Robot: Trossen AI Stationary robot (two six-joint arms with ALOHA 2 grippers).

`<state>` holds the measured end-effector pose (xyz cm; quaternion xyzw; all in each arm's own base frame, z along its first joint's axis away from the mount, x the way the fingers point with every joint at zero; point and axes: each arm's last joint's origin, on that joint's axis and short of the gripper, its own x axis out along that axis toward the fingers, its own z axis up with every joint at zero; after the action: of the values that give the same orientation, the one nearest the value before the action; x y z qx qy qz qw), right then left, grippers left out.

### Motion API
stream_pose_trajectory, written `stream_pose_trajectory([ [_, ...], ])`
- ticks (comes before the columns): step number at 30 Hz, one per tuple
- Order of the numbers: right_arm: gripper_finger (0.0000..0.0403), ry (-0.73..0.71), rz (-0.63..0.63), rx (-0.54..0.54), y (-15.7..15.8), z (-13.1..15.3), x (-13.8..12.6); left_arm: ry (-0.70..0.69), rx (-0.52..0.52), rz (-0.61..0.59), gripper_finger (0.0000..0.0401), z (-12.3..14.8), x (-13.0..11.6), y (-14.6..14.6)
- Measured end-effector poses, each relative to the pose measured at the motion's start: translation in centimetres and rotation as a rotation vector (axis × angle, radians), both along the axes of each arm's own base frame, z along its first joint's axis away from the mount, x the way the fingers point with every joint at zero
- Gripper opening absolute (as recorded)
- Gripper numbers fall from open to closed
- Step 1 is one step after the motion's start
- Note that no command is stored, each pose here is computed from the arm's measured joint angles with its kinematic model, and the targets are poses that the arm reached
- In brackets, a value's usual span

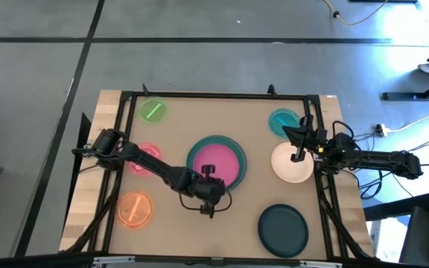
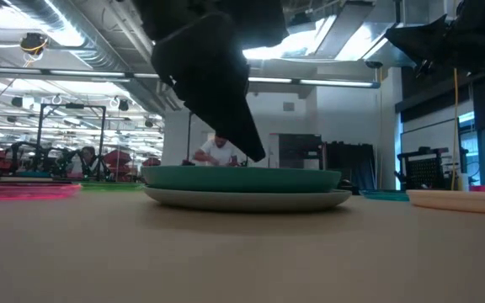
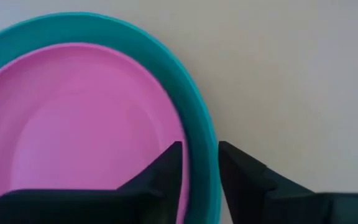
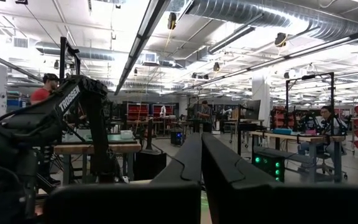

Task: Stack plastic plates
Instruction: Stack the pink plate on top of the blue plate, then stack the black plate on top of the pink plate

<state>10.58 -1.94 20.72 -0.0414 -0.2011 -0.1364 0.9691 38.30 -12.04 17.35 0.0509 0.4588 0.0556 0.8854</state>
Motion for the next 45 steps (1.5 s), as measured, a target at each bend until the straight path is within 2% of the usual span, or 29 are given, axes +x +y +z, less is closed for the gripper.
stream_pose_trajectory([
  [4, 0.0003, 0.001, 0.000, 0.000, 0.0, 0.0, 0.0, -0.013, -0.020, 0.007, 0.0112, 0.7, 0.3, -0.1],
  [14, 0.0003, 0.000, 0.001, 0.001, 0.0, 0.0, 0.0, -0.302, -0.077, 0.000, 0.0114, 3.8, 3.2, 0.3],
  [18, 0.0003, 0.002, 0.001, 0.002, 0.0, 0.0, 0.0, -0.331, -0.084, 0.014, 0.0114, 3.8, 3.7, 0.9],
  [23, 0.0003, 0.016, 0.020, -0.005, 0.1, -0.1, 0.1, -0.324, -0.063, 0.001, 0.0114, 3.7, 3.7, 1.0],
  [27, 0.0003, 0.031, 0.076, -0.004, 0.2, 0.6, 0.2, -0.333, 0.023, -0.023, 0.0114, 4.2, 3.2, 0.2],
  [31, 0.0003, 0.106, 0.129, 0.039, 0.2, 1.5, 0.8, -0.380, 0.078, -0.074, 0.0114, 6.0, 1.7, -0.7],
  [34, 0.0003, 0.164, 0.177, 0.059, 0.2, 1.7, 1.7, -0.424, 0.086, -0.102, 0.0114, 6.7, -0.5, -0.5],
  [40, 0.0003, 0.278, 0.248, 0.050, 1.5, 2.7, 4.6, -0.673, 0.070, -0.104, 0.0114, 8.0, -6.0, 2.0],
  [45, 0.0003, 0.380, 0.239, 0.002, 3.6, 4.3, 7.8, -0.783, 0.096, -0.068, 0.0114, 8.3, -9.5, 4.6],
])
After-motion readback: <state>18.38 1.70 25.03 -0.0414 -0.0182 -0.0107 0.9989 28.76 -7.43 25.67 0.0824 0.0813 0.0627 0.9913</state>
